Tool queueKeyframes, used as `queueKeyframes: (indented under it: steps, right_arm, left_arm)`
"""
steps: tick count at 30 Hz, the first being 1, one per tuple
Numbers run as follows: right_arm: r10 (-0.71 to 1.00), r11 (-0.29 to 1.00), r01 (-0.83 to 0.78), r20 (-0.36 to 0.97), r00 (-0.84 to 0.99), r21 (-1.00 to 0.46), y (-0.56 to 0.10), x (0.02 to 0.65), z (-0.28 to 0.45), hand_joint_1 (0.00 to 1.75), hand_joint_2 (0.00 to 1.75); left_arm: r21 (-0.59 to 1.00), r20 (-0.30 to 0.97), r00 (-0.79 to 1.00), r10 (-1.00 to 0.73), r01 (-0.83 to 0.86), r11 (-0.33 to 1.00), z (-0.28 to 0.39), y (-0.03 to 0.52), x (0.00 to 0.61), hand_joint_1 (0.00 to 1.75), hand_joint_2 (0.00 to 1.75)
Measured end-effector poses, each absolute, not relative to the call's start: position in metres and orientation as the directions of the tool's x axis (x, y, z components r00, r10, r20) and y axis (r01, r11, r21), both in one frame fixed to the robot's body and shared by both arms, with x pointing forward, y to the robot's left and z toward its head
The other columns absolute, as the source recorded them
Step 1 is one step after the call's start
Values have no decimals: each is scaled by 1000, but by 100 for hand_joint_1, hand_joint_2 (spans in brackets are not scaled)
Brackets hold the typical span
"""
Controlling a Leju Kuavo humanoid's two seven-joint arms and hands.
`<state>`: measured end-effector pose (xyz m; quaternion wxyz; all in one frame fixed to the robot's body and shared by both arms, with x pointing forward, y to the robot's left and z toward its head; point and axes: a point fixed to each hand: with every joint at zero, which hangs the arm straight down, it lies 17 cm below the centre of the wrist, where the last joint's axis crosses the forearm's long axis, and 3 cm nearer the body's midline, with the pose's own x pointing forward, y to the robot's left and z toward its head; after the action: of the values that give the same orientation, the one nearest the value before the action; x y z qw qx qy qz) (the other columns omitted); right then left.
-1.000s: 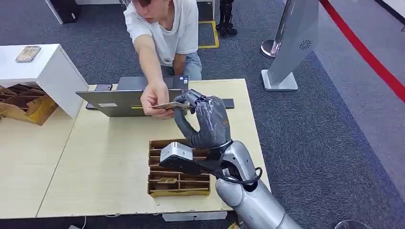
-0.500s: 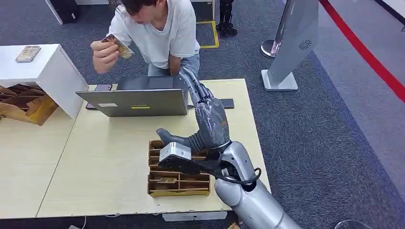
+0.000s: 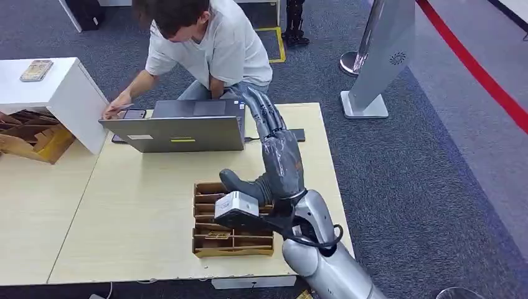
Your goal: Pass the card to the sensor for recognition and then transmit it.
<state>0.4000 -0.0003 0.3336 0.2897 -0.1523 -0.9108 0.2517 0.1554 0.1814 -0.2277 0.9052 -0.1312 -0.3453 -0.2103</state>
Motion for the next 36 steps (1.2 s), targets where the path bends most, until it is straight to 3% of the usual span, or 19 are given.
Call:
queueKeyframes:
  steps: [18, 36]
  right_arm:
    - [341, 884, 9, 629, -699, -468, -38, 369, 273, 0, 0]
    - [360, 872, 1, 641, -678, -489, -51, 363, 253, 0, 0]
  left_arm:
    - [-75, 677, 689, -259, 414, 907, -232, 194, 144, 0, 0]
    - [-77, 672, 698, -250, 400, 913, -233, 197, 140, 0, 0]
